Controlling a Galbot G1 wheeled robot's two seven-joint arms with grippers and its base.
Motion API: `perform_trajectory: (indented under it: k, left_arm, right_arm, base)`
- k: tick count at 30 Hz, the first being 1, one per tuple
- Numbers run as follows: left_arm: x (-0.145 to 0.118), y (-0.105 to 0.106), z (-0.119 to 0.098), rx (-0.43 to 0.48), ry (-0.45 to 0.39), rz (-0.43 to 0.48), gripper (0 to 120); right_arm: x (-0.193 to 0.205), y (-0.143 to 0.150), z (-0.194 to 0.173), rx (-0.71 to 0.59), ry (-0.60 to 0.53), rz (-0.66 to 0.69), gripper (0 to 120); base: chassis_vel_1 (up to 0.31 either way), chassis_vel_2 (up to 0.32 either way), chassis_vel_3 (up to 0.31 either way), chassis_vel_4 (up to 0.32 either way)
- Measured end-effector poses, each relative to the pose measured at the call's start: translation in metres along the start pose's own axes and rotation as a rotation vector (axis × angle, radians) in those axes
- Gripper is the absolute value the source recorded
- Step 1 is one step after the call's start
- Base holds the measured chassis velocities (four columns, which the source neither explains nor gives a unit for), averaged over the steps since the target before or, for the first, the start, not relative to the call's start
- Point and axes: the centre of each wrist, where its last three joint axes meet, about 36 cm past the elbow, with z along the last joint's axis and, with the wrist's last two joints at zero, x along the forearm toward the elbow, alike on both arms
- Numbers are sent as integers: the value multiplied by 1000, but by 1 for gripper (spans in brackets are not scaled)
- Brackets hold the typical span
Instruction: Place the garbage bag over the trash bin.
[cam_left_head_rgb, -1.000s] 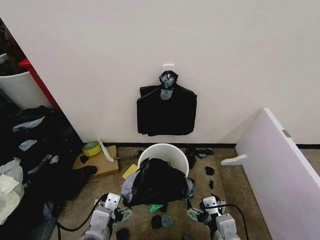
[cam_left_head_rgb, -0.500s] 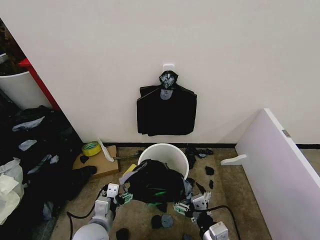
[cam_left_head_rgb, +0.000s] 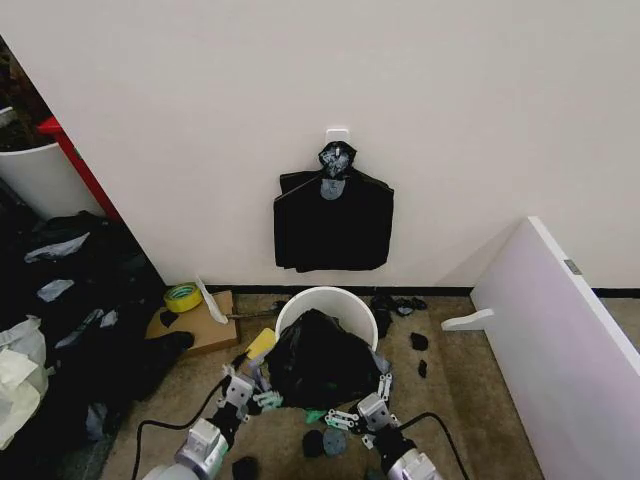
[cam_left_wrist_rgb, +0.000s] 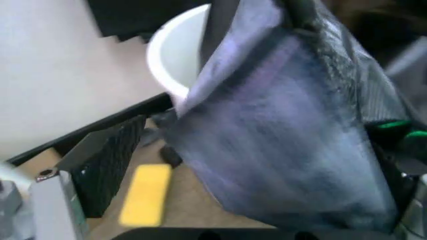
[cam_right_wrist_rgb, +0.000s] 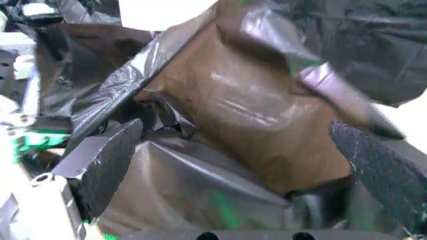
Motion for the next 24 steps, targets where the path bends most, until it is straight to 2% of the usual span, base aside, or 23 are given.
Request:
perform_trajectory:
  k: [4,5,9,18,24]
  left_arm:
    - [-1,36,11,-23,-48,65,100]
    - [-1,36,11,-23,-48,65,100]
    - [-2,59,23,-24,-49,73,100]
    - [-3,69,34,3,-79,133,100]
    - [-4,87,39,15,-138,203,100]
  right_arm:
    - [-4,5,4,-11,11,3,100]
    - [-4,5,4,-11,11,3,100]
    - [-7,9,10,-16,20,0,100]
    - [-20,22,26,8,26,-11,100]
    - [-33,27,44,55,37,-4,100]
  base:
    - [0,0,0,0]
    - [0,0,0,0]
    - [0,0,0,0]
    - [0,0,0,0]
    - [0,0,0,0]
